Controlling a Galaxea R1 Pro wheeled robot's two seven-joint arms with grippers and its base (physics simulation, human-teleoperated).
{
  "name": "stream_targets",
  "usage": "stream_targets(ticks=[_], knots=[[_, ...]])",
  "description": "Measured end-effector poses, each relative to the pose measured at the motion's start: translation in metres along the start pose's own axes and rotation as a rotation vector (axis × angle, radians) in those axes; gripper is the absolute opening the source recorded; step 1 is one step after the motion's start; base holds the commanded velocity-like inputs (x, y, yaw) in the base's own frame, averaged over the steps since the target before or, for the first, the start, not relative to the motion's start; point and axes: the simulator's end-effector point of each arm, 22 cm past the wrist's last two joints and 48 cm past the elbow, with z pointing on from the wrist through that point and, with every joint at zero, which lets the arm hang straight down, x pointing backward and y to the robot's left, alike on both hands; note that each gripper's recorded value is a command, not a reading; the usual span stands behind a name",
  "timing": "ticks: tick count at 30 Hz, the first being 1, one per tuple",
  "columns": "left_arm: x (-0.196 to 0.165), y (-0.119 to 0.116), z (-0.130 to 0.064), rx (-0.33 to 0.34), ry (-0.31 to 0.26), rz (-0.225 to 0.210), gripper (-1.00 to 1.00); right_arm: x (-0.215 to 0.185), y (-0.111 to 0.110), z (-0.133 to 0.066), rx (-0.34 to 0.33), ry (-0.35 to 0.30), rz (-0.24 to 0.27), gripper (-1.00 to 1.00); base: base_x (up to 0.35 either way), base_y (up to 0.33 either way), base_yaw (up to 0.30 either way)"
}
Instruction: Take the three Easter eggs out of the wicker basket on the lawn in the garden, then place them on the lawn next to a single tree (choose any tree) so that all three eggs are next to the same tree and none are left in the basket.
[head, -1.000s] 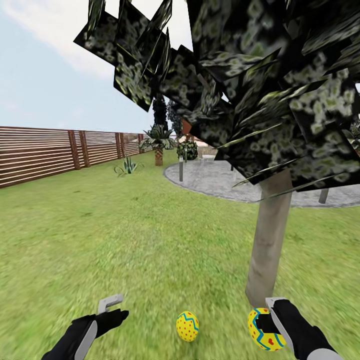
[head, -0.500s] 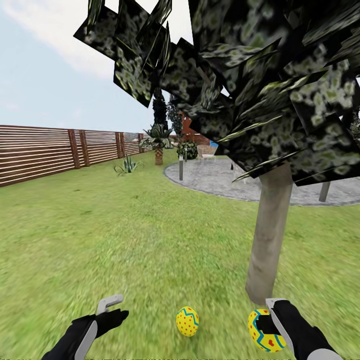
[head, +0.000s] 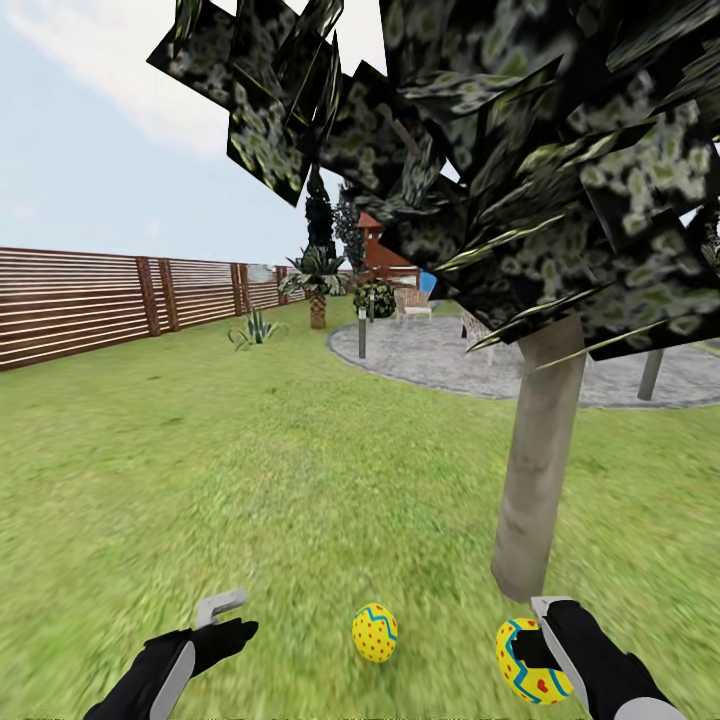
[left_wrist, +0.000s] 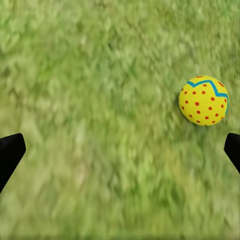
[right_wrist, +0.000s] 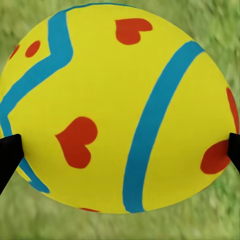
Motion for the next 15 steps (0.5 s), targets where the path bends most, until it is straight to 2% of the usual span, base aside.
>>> stream_targets(ticks=[15], knots=[[0.026,0.012,0.019,-0.002,-0.003,0.000,1.00,0.025,0.004,0.027,0.000,0.004,0.000,-1.00,0.000,0.000,0.000]])
